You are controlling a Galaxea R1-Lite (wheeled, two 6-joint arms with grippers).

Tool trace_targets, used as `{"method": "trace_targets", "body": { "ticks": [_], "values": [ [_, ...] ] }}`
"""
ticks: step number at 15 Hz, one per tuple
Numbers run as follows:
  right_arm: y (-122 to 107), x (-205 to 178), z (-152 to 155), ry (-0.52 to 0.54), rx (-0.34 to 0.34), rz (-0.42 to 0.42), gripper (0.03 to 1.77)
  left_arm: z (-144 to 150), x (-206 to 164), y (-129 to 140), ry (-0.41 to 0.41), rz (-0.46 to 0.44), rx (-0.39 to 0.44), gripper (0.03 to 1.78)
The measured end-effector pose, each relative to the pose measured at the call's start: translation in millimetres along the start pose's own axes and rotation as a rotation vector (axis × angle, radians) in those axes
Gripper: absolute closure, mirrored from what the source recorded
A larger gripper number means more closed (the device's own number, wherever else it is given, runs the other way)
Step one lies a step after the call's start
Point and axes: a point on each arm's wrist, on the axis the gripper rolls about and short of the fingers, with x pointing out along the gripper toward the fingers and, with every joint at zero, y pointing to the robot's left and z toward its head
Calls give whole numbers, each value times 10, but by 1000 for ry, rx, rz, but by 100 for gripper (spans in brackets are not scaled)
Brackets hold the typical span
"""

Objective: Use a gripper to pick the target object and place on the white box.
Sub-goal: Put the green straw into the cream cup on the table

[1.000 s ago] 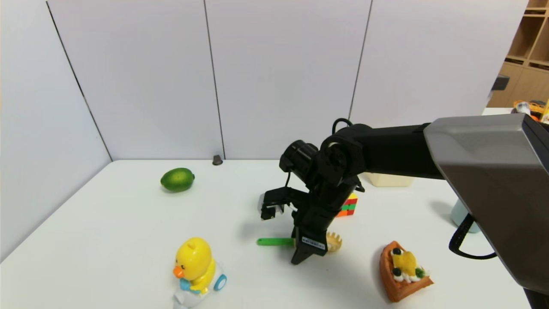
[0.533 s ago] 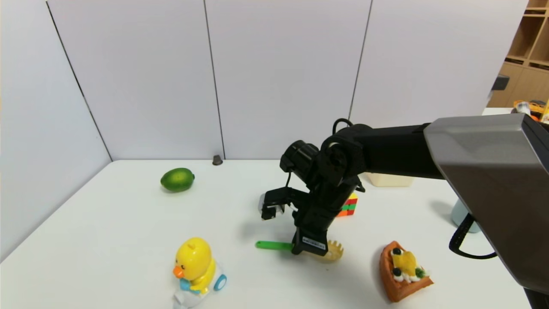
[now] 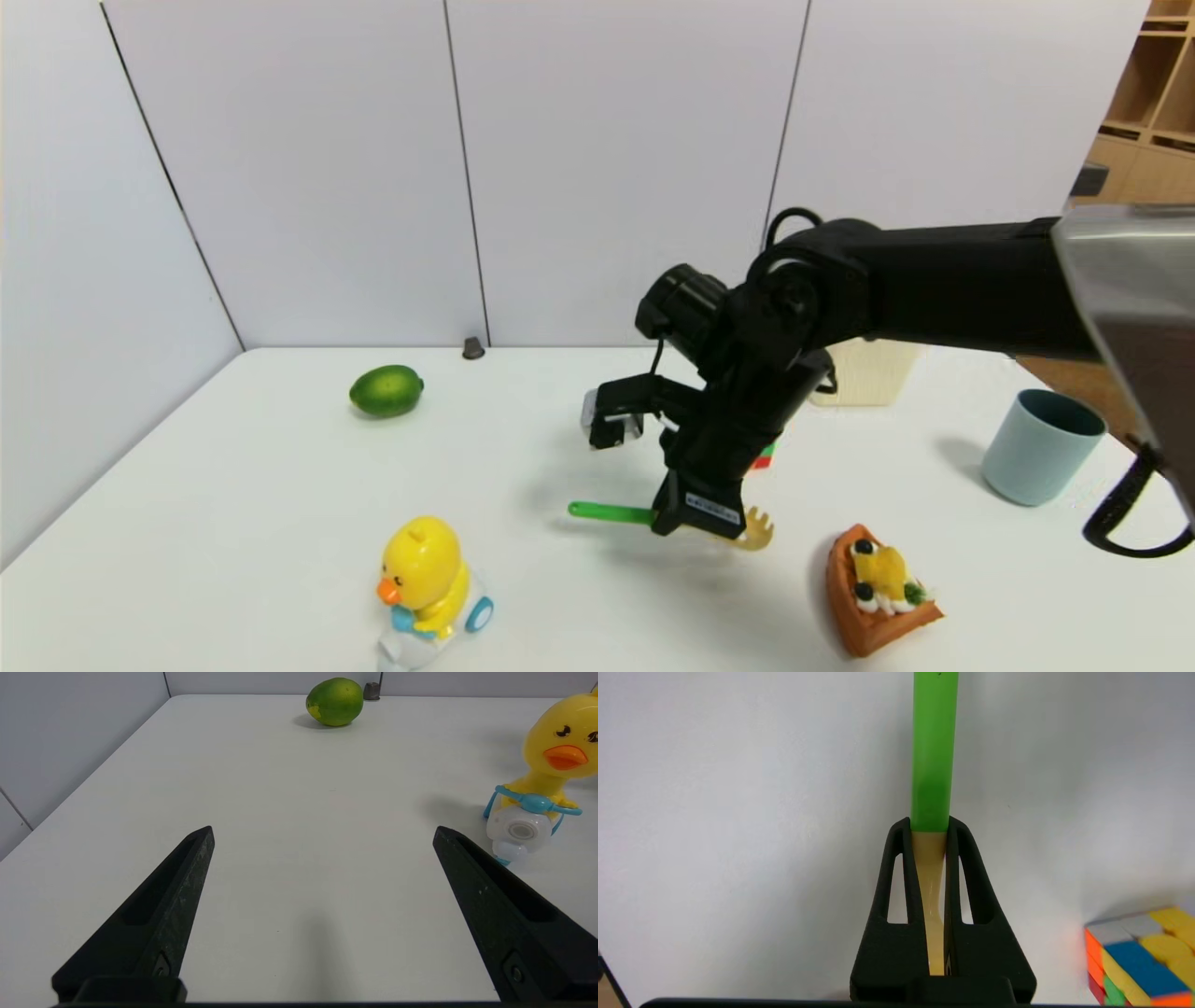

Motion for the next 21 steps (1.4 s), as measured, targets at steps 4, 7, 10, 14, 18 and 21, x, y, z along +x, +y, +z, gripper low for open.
{"method": "trace_targets", "body": {
  "ticks": [4,7,10,14,18,21],
  "values": [
    [-105,-594,-200,-99,50,-124,165,0,0,0,0,-1,0,12],
    [-276,-1025,-460,-186,118,-224,165,0,0,0,0,-1,0,12],
    [-522,-1344,-748,-300,170,-354,165,0,0,0,0,0,0,12],
    [-912,-1663,-1090,-443,176,-600,165,0,0,0,0,0,0,12],
    [-1278,-1774,-1401,-500,181,-804,165,0,0,0,0,0,0,12],
    [-1478,-1726,-1523,-541,211,-869,165,0,0,0,0,0,0,12]
  ]
}}
